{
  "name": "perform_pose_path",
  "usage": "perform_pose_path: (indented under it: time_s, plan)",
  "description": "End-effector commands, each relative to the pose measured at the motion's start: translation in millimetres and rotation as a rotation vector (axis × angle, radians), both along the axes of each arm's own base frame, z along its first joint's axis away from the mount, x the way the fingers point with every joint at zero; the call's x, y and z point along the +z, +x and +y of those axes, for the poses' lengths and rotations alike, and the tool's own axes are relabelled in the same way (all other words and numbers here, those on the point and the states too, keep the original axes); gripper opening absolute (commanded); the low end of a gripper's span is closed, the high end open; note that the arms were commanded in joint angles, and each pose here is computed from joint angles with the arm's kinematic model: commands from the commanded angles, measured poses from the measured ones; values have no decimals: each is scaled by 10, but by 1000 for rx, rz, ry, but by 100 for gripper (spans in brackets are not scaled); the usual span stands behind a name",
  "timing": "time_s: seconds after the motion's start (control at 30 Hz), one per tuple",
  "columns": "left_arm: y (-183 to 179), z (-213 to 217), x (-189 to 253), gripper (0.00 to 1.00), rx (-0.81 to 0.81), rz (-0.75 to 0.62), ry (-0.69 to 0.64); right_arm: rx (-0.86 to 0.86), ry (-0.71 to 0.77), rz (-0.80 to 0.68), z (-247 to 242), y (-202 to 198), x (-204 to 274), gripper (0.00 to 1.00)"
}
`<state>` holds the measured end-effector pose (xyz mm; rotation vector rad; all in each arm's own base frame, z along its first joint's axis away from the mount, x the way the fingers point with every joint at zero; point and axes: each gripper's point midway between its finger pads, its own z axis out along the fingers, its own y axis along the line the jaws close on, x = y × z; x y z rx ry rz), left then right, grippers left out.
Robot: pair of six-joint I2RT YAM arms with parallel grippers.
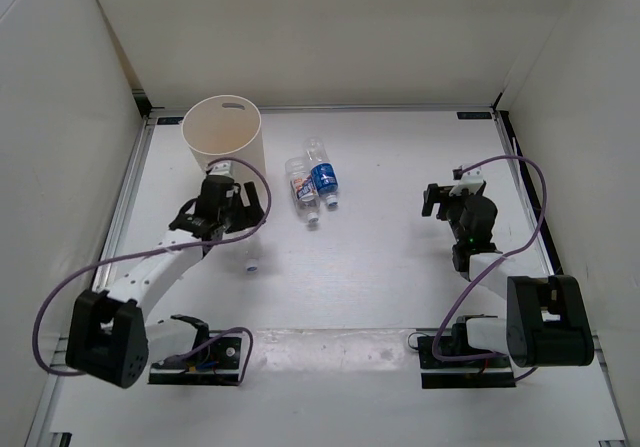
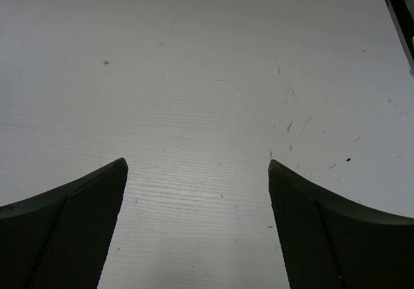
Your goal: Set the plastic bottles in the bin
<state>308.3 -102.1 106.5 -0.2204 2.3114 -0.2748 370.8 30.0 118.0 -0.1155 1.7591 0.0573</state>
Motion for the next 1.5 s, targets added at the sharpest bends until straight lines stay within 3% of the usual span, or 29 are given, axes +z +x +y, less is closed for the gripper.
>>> perform_pose_path:
  time_s: [0.0, 0.27, 1.0, 1.23, 1.37, 1.47]
  plan:
    - [108, -234, 57, 100, -25, 8, -66, -14, -8, -82, -24, 73, 227, 90]
    - [182, -232, -82, 100, -21, 136, 4, -11, -7, -77, -34, 76, 220, 90]
    - [-34, -126, -433, 100, 53, 301, 44, -10, -4, -82, -43, 81, 236, 90]
    - [-158, -93, -572, 86, 38, 354, 63, -9, -5, -77, -37, 78, 218, 90]
    - [-205, -117, -605, 69, 9, 368, 60, -7, -5, -80, -28, 78, 228, 90]
    - [-249, -121, -631, 61, -9, 382, 57, -7, -3, -81, -25, 81, 234, 90]
